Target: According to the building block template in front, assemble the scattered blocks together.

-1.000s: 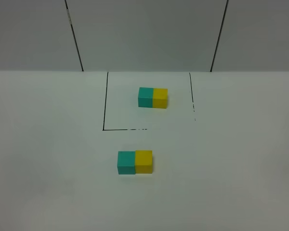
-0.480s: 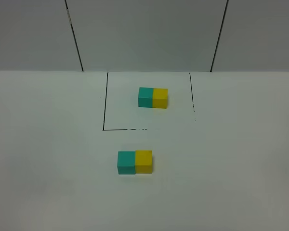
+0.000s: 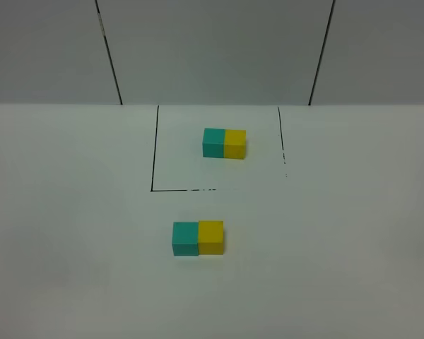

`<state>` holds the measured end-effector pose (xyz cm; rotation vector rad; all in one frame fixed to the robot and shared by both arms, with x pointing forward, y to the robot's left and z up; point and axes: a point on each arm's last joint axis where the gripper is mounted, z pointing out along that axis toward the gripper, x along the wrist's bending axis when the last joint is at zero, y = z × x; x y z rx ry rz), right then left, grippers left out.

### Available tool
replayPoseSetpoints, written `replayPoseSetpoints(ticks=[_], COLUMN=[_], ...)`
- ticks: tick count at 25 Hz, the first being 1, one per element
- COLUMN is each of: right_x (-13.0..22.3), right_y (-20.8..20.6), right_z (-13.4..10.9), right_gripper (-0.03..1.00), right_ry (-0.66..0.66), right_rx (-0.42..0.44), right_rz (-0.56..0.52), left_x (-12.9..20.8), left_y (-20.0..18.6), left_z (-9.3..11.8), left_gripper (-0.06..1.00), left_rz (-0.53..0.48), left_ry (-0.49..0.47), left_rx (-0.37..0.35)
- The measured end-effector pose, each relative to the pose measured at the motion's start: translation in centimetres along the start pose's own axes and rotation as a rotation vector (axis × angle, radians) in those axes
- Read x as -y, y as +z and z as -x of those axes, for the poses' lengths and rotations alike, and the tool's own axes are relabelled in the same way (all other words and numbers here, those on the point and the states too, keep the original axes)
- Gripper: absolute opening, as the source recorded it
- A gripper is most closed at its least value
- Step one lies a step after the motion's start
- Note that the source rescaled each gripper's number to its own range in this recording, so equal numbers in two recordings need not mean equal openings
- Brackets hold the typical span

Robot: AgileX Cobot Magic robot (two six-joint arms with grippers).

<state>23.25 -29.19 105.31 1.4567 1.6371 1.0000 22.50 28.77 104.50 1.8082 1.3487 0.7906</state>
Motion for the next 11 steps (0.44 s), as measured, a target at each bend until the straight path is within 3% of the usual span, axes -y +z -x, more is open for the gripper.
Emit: replayPoseSetpoints(ticks=[11], right_x=[0.04], right_y=[0.0], right_z=[0.39], right_gripper=[1.0], right_ry=[0.057], right_rx=[0.043], right_rz=[-0.002], left_x=[0.0], left_y=[0.0], left_z=[0.0], left_gripper=[0.99], left_rz=[0.0], left_ry=[0.0], left_rx=[0.0])
